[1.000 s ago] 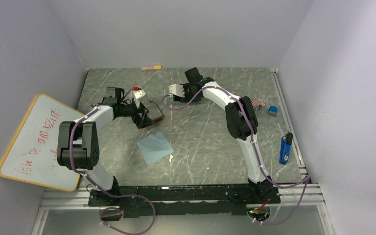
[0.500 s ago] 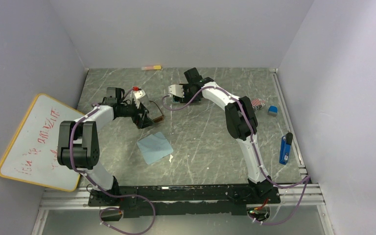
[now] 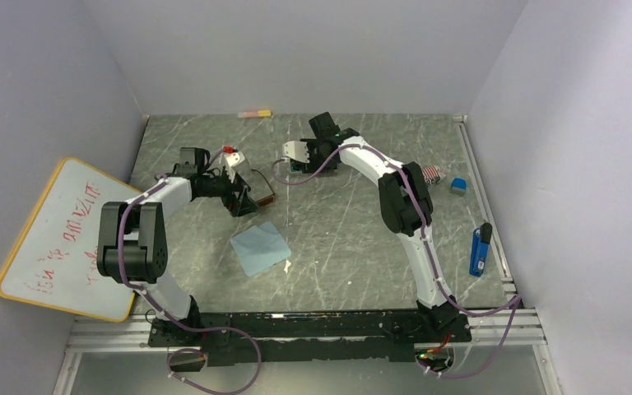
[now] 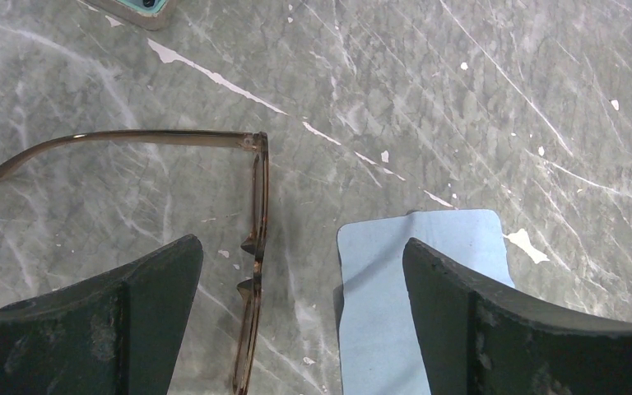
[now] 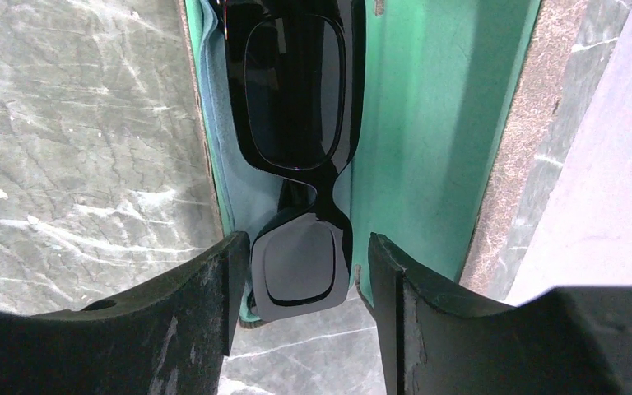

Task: Organize the sunglasses
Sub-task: Place the sunglasses in the sunglasses case, then adjust the sunglasses case at the center of the board.

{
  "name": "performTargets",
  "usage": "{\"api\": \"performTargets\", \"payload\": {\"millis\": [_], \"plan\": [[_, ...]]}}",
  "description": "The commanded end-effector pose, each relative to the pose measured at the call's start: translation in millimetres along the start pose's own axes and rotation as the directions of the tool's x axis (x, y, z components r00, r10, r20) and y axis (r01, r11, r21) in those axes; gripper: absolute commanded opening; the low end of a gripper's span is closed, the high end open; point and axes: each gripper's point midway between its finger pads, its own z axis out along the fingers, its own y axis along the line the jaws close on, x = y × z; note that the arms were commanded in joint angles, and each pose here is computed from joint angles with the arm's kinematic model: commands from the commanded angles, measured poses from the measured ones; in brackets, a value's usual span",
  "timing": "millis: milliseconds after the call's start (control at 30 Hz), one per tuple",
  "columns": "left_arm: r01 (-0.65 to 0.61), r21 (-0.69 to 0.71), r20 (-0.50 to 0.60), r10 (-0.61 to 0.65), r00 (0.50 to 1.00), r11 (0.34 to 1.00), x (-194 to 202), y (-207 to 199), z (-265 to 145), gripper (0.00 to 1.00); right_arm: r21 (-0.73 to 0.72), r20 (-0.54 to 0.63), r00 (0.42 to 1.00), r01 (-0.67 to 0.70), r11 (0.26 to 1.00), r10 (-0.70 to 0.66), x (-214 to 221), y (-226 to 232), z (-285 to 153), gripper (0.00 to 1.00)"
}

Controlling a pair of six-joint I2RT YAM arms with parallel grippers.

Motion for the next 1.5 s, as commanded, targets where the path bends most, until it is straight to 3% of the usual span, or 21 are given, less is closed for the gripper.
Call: {"api": "performTargets", "payload": {"millis": [0, 533, 700, 767, 933, 1067, 1200, 1467], "plan": [[-0.035, 0.006, 0.034, 0.035, 0.999, 0.999, -13, 0, -2, 0.96, 0.044, 0.028, 1.0, 0.007, 0.999, -0.008, -17, -20, -27, 0.59], [-0.029, -0.154, 0.149, 0.052, 0.987, 0.988, -89, 38, -15, 0.96, 0.03, 0.088, 0.996, -0.036, 0.999, 0.033, -34, -13, -72, 0.66], [0.019, -0.202, 0.189, 0.02, 0.982, 0.979, -119, 68, -6, 0.96, 0.002, 0.14, 0.979, -0.151, 0.988, 0.15, -47, -8, -88, 0.68], [0.005, -0.201, 0.174, 0.03, 0.984, 0.98, -134, 77, 4, 0.96, -0.004, 0.141, 0.944, -0.3, 0.954, 0.298, -51, -10, -95, 0.7], [0.023, -0.149, 0.142, -0.002, 0.99, 0.989, -171, 89, 39, 0.96, -0.101, 0.166, 0.867, -0.458, 0.883, 0.469, -59, 18, -109, 0.69], [0.03, -0.085, 0.119, -0.02, 0.993, 0.996, -183, 92, 76, 0.96, -0.132, 0.269, 0.81, -0.506, 0.853, 0.522, -68, 43, -128, 0.7], [0.021, -0.057, 0.121, -0.014, 0.993, 0.998, -192, 96, 102, 0.96, -0.188, 0.269, 0.792, -0.515, 0.836, 0.548, -65, 70, -137, 0.7], [0.12, 0.064, 0.164, -0.129, 0.978, 0.991, -193, 105, 145, 0.96, -0.193, 0.256, 0.763, -0.56, 0.805, 0.593, -51, 104, -147, 0.69]]}}
